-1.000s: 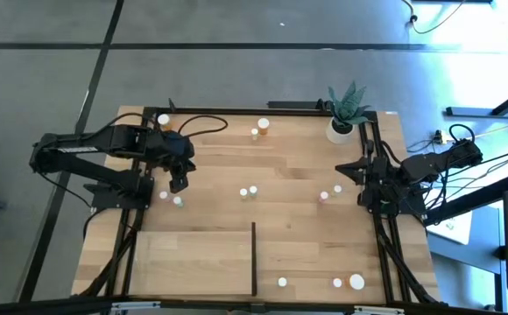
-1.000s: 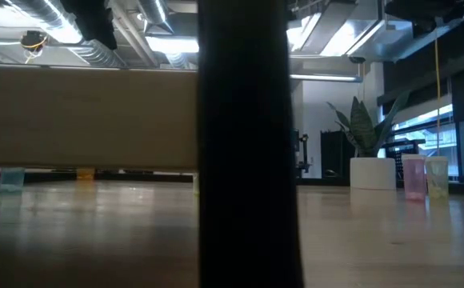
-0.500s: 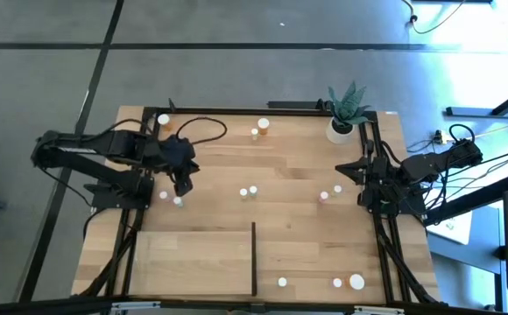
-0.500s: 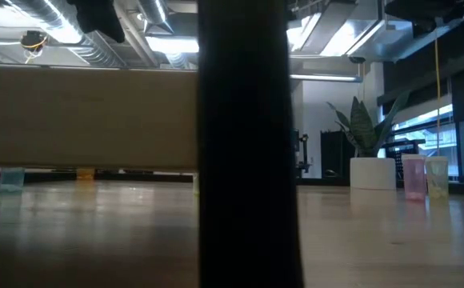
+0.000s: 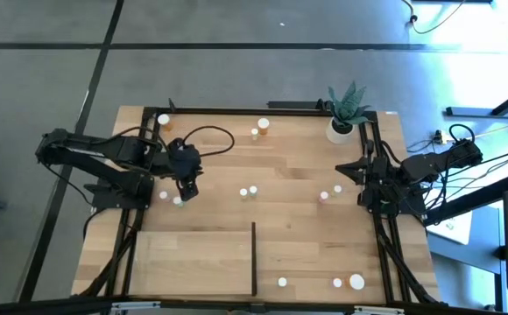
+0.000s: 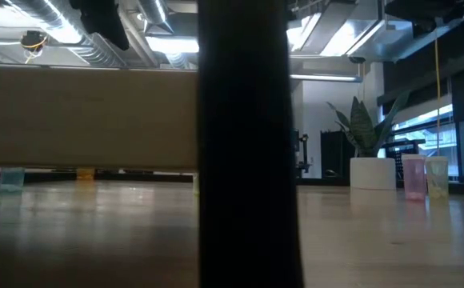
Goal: Pick and place medicine bottles onto shelf by color
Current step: Put the center yellow pill bottle on the shelf
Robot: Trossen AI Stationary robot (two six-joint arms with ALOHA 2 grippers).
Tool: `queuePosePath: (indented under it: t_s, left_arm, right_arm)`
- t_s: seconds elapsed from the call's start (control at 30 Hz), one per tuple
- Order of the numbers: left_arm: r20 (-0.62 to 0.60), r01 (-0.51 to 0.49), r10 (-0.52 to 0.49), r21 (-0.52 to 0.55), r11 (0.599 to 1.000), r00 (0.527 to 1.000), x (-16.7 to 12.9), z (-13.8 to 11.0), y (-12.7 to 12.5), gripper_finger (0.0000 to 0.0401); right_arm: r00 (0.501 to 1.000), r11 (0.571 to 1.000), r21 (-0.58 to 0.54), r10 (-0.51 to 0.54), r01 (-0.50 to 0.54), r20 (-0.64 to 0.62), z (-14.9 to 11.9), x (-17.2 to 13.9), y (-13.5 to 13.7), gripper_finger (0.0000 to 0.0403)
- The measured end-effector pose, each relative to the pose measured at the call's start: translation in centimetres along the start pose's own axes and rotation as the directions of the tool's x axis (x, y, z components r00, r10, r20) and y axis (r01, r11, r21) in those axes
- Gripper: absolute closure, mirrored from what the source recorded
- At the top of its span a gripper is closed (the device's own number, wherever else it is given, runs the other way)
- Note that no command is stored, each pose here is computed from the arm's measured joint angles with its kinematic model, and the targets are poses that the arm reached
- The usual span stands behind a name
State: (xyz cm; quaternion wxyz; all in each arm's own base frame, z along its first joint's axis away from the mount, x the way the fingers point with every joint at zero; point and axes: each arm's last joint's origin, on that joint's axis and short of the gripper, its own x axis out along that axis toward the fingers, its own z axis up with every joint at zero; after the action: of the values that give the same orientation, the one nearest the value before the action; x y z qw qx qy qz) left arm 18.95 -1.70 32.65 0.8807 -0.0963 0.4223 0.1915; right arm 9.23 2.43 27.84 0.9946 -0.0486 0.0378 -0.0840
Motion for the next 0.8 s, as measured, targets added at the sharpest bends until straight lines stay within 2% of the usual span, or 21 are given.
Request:
queuePosePath:
  t_s: [0.13, 0.4, 0.63, 0.8]
  left_arm:
    - [0.023, 0.013, -0.012, -0.034, 0.999, 1.000, 0.0, 0.2, -0.1, 0.0305]
    - [0.055, 0.029, -0.027, -0.033, 0.999, 0.998, 0.7, 0.9, -0.7, 0.0200]
    - [0.024, 0.043, -0.044, 0.047, 0.998, 0.999, 3.0, 1.6, -2.0, 0.0093]
    - [-0.038, 0.070, -0.066, 0.133, 0.989, 0.997, 5.7, 1.9, -3.4, 0.0050]
  right_arm:
    - [1.000, 1.000, 0.000, 0.000, 0.000, 0.000, 0.0, 0.0, 0.0, 0.0381]
    - [1.000, 1.000, 0.000, 0.000, 0.000, 0.000, 0.0, 0.0, 0.0, 0.0381]
    - [1.000, 1.000, 0.000, 0.000, 0.000, 0.000, 0.0, 0.0, 0.0, 0.0381]
    - [1.000, 1.000, 0.000, 0.000, 0.000, 0.000, 0.0, 0.0, 0.0, 0.0381]
